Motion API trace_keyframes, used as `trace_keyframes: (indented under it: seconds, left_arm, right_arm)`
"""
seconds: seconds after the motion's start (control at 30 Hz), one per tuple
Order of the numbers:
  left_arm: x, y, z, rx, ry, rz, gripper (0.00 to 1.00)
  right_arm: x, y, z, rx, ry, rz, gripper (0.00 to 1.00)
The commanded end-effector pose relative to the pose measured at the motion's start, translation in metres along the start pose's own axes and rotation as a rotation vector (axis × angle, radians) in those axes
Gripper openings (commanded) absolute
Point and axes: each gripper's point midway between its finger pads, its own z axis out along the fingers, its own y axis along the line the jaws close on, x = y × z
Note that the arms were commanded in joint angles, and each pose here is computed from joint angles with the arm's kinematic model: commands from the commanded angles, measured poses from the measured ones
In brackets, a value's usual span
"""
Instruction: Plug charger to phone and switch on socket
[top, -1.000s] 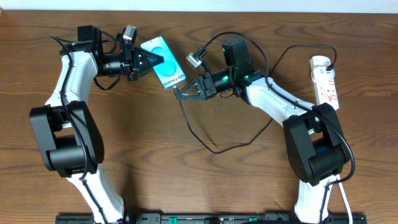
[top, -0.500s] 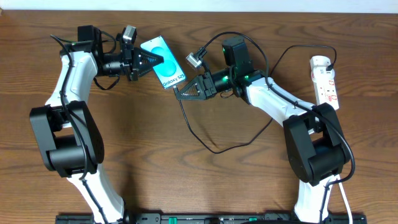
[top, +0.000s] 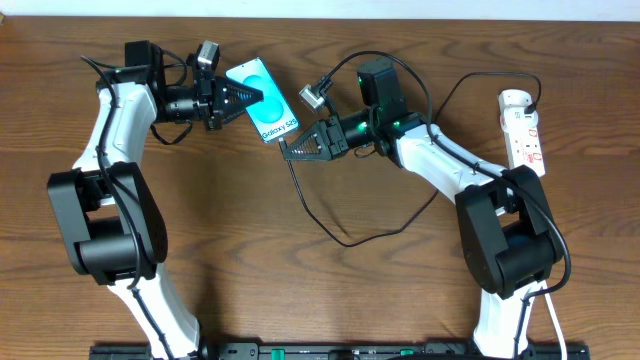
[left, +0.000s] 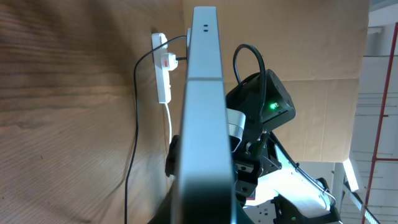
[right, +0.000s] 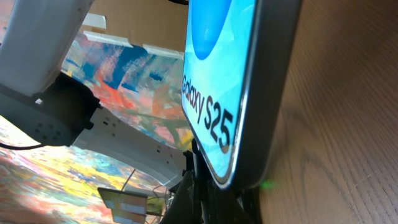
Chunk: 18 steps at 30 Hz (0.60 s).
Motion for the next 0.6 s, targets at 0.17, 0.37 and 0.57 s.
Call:
trace_keyframes:
  seconds: [0.17, 0.37, 0.57]
  left_arm:
    - [-0.0015, -0.0151, -0.0012, 0.056, 0.002, 0.017, 0.07]
    - [-0.0014, -0.0151, -0.0012, 0.056, 0.002, 0.016, 0.07]
    - [-0.0014, -0.0151, -0.0012, 0.056, 0.002, 0.016, 0.07]
  right_arm:
    - [-0.0047, 0.0016, -0.0105, -0.005, -0.014, -0.027, 0.01]
    - [-0.0055, 0.0012, -0.0122, -0.004, -0.018, -0.027, 0.01]
    - [-0.0047, 0.0016, -0.0103, -0.005, -0.014, -0.027, 0.01]
